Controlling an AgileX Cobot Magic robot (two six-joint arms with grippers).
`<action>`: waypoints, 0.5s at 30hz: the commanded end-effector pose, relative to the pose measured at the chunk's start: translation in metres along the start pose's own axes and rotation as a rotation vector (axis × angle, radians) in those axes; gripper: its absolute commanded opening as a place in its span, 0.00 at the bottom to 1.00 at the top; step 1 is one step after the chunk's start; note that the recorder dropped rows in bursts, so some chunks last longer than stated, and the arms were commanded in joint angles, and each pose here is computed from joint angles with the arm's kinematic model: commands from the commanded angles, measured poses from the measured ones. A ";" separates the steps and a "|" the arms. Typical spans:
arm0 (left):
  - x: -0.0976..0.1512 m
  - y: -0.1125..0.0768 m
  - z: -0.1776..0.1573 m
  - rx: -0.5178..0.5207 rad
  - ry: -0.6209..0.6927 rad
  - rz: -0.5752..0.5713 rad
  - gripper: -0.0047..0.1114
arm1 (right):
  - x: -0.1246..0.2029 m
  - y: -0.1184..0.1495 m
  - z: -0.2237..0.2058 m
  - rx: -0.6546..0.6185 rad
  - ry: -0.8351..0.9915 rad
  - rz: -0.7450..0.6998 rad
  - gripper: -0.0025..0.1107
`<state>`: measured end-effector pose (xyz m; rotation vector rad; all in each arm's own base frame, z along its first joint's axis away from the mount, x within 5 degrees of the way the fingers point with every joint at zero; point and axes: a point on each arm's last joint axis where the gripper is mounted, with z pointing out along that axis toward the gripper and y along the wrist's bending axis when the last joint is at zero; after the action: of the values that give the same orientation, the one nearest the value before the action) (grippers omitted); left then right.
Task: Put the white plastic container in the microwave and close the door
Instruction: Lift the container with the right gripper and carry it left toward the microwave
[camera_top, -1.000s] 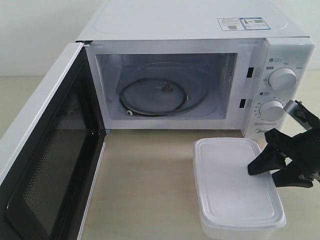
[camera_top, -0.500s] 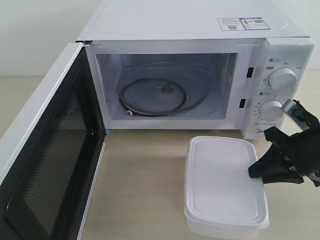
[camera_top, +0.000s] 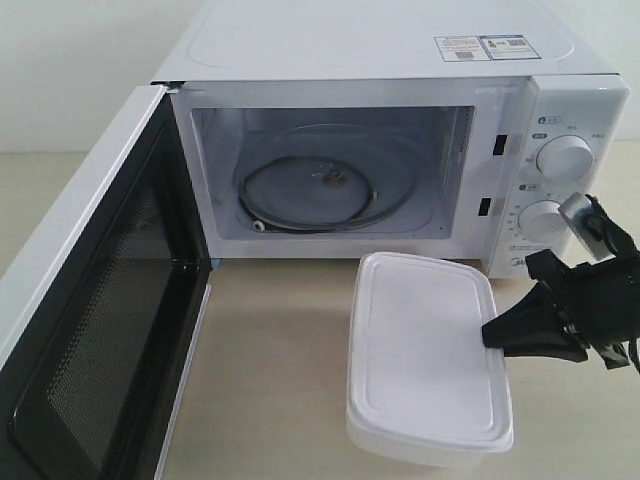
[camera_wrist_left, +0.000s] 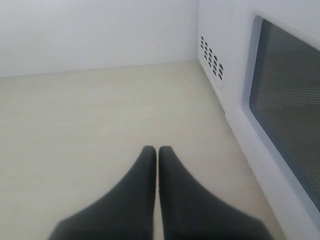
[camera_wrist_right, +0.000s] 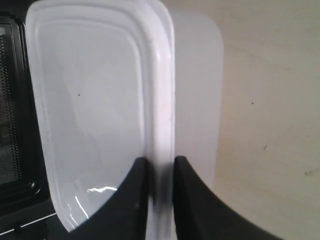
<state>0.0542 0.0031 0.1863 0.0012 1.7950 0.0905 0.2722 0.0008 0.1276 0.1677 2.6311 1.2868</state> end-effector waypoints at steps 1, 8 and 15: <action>0.001 0.000 0.000 -0.002 -0.001 -0.021 0.07 | 0.000 0.020 -0.010 -0.044 -0.066 -0.055 0.02; 0.001 0.000 0.000 -0.002 -0.001 -0.021 0.07 | 0.015 0.087 -0.001 -0.171 -0.084 -0.270 0.02; 0.001 0.000 0.000 -0.002 -0.001 -0.021 0.07 | 0.043 0.132 0.006 -0.155 -0.120 -0.389 0.02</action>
<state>0.0542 0.0031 0.1863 0.0012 1.7950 0.0905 0.2399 0.0882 0.2140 -0.2868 2.3317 1.3340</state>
